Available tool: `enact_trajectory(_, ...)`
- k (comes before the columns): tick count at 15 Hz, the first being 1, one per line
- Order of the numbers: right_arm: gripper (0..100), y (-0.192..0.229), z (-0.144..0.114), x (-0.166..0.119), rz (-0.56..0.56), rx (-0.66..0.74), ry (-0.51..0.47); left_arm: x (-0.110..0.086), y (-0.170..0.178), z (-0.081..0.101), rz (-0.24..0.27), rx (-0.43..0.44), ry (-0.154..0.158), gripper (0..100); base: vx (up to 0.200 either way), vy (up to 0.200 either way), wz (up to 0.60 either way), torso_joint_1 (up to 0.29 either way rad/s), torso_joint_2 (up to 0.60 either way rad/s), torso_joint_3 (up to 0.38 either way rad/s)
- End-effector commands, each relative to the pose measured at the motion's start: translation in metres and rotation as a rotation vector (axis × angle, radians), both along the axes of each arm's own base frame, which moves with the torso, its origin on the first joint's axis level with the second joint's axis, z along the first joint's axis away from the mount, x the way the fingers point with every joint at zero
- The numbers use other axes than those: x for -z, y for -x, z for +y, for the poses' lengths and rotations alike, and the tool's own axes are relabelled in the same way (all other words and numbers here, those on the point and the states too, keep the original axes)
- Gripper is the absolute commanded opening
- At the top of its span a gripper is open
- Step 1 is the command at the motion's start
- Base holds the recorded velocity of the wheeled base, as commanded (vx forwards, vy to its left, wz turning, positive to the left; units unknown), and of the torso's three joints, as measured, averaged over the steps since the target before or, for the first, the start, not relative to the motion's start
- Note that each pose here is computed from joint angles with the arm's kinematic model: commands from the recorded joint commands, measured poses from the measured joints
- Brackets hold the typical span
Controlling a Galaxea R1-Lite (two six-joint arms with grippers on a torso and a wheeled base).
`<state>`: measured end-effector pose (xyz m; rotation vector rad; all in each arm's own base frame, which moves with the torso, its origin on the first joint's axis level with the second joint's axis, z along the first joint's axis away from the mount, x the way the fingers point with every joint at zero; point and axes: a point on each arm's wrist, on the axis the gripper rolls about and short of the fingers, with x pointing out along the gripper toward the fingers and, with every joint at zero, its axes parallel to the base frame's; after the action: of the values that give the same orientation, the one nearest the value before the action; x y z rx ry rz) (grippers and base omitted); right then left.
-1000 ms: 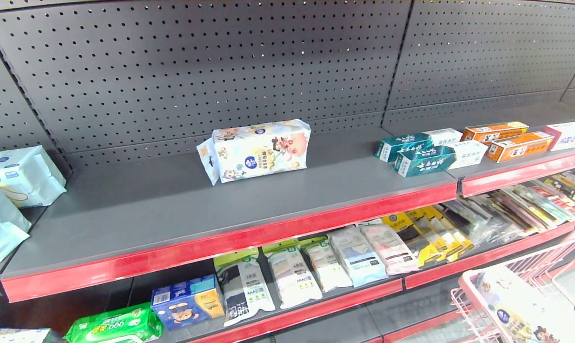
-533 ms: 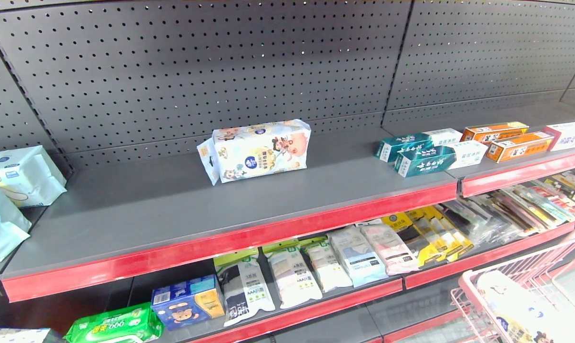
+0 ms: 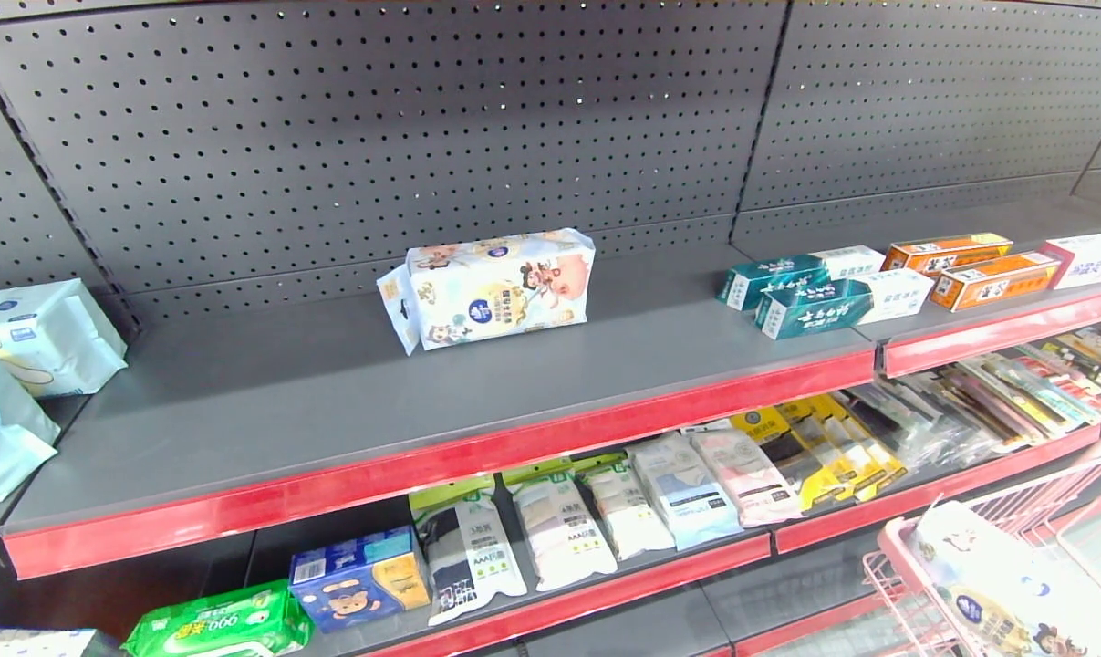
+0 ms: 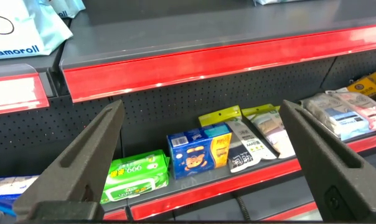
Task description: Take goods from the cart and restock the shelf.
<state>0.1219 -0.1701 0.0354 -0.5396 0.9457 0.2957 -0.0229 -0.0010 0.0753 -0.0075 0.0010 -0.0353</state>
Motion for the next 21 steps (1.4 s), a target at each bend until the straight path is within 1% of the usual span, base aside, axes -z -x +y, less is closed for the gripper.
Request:
enact_trajectory(1, 0, -0.001, -0.002, -0.006, -0.027, -0.004, 0.025, 0.0, 0.0, 0.0, 0.001, 0.0, 0.0, 100, 0.0, 0.0, 0.0, 0.0, 0.0, 0.0)
enact_trajectory(7, 0, -0.002, 0.0, -0.025, -0.128, -0.016, 0.049, 0.0, 0.0, 0.0, 0.001, 0.0, 0.0, 100, 0.0, 0.0, 0.0, 0.0, 0.0, 0.0)
enact_trajectory(10, 0, 0.0, 0.002, -0.035, -0.16, 0.041, 0.037, 0.0, 0.0, 0.0, 0.001, 0.0, 0.0, 100, 0.0, 0.0, 0.0, 0.0, 0.0, 0.0)
enact_trajectory(13, 0, 0.001, 0.005, -0.046, -0.191, 0.074, 0.055, 0.0, 0.0, 0.0, 0.001, 0.0, 0.0, 100, 0.0, 0.0, 0.0, 0.0, 0.0, 0.0)
enact_trajectory(16, 0, 0.003, 0.007, -0.052, -0.211, 0.074, 0.075, 0.0, 0.0, 0.0, -0.001, 0.0, 0.0, 100, 0.0, 0.0, 0.0, 0.0, 0.0, 0.0)
enact_trajectory(19, 0, 0.005, 0.012, -0.062, -0.273, 0.048, 0.092, 0.0, 0.0, 0.0, 0.001, 0.0, 0.0, 100, 0.0, 0.0, 0.0, 0.0, 0.0, 0.0)
enact_trajectory(21, 0, 0.007, 0.016, -0.066, -0.289, 0.062, 0.086, 0.0, 0.0, 0.0, 0.001, 0.0, 0.0, 100, 0.0, 0.0, 0.0, 0.0, 0.0, 0.0)
